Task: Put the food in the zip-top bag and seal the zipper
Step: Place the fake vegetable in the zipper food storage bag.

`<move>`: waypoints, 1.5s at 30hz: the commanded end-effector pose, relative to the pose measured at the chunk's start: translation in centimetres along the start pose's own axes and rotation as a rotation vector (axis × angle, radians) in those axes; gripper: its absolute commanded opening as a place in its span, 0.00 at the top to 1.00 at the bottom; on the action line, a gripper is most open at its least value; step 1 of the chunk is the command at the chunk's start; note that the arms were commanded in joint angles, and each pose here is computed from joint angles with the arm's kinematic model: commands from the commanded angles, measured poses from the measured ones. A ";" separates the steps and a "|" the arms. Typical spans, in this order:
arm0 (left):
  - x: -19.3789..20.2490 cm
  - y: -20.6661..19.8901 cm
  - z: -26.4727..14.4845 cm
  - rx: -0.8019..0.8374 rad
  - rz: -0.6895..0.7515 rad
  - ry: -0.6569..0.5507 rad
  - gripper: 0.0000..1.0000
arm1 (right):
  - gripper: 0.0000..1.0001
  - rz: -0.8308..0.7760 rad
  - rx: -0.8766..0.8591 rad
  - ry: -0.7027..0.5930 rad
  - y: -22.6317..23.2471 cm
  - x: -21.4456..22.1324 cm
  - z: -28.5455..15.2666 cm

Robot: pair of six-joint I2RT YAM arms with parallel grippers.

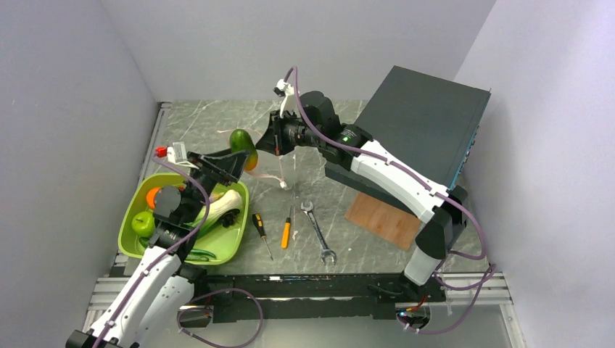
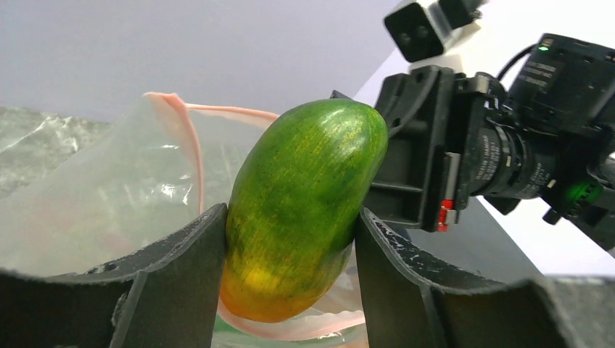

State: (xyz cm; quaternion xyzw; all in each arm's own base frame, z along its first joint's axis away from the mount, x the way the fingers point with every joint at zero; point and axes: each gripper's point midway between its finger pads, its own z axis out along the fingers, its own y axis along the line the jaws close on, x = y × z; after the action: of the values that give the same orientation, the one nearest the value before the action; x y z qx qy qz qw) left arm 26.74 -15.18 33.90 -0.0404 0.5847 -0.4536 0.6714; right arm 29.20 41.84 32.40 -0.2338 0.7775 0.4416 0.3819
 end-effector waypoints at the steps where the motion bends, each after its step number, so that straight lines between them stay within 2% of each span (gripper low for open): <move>1: -0.6 1.4 -0.1 -0.105 -0.060 -0.026 0.69 | 1.00 -0.016 -0.107 -0.107 3.4 -4.1 -1.4; 2: -0.3 1.5 0.0 -0.119 -0.067 -0.006 0.66 | 1.00 -0.016 -0.112 -0.106 3.5 -4.1 -1.3; 4: 0.0 1.9 0.0 -0.157 -0.092 0.026 0.52 | 1.00 -0.018 -0.110 -0.104 3.4 -4.1 -1.1; 6: 0.0 2.0 0.0 -0.186 -0.114 0.046 0.35 | 1.00 -0.020 -0.100 -0.098 3.1 -3.9 -1.0; 8: 0.2 2.5 -0.1 -0.250 -0.158 0.072 0.18 | 1.00 -0.020 -0.095 -0.092 2.9 -3.7 -0.8; 10: -0.7 2.5 0.0 -0.332 -0.213 0.088 0.04 | 1.00 -0.019 -0.095 -0.089 2.7 -3.5 -0.6; 11: -0.5 2.9 -0.2 -0.394 -0.251 0.117 0.01 | 1.00 -0.017 -0.095 -0.086 2.7 -3.4 -0.5; 13: -0.3 3.3 -0.4 -0.508 -0.315 0.174 0.00 | 1.00 -0.014 -0.096 -0.084 2.6 -3.3 -0.3; 16: -0.1 2.8 -0.4 -0.593 -0.373 0.263 0.00 | 1.00 -0.009 -0.103 -0.074 2.6 -2.9 -0.1; 20: 0.8 2.1 0.5 -0.584 -0.444 0.326 0.08 | 1.00 -0.009 -0.108 -0.070 2.7 -3.0 0.0; 25: 1.9 3.6 -0.2 -0.623 -0.485 0.288 0.29 | 1.00 -0.019 -0.108 -0.094 3.1 -3.7 -0.8; 26: 1.8 3.8 -0.4 -0.629 -0.487 0.269 0.38 | 1.00 -0.017 -0.109 -0.097 3.2 -3.7 -0.8; 27: 1.7 4.1 -0.7 -0.648 -0.490 0.256 0.42 | 1.00 -0.016 -0.112 -0.099 3.2 -3.7 -0.9; 28: 1.6 4.3 -1.1 -0.677 -0.501 0.247 0.41 | 1.00 -0.018 -0.115 -0.098 3.3 -3.7 -0.8; 32: 0.4 3.4 -1.9 -0.683 -0.446 0.267 0.16 | 1.00 -0.022 -0.097 -0.094 2.8 -3.6 -0.5; 37: -2.2 1.7 -2.6 -0.659 -0.360 0.245 0.11 | 1.00 -0.029 -0.075 -0.090 2.3 -3.5 -0.2; 40: -3.1 1.0 -3.1 -0.636 -0.323 0.234 0.15 | 1.00 -0.029 -0.065 -0.092 1.9 -3.6 0.0; 45: -2.3 2.2 -4.8 -0.665 -0.258 0.243 0.38 | 1.00 -0.032 -0.070 -0.095 2.1 -3.9 0.1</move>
State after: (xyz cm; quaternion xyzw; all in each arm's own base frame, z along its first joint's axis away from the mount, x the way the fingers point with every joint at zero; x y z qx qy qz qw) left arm 24.79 -11.16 34.04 -0.2900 0.7540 -0.3564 0.4694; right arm 29.52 42.77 33.07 -0.2361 0.7691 0.4573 0.3789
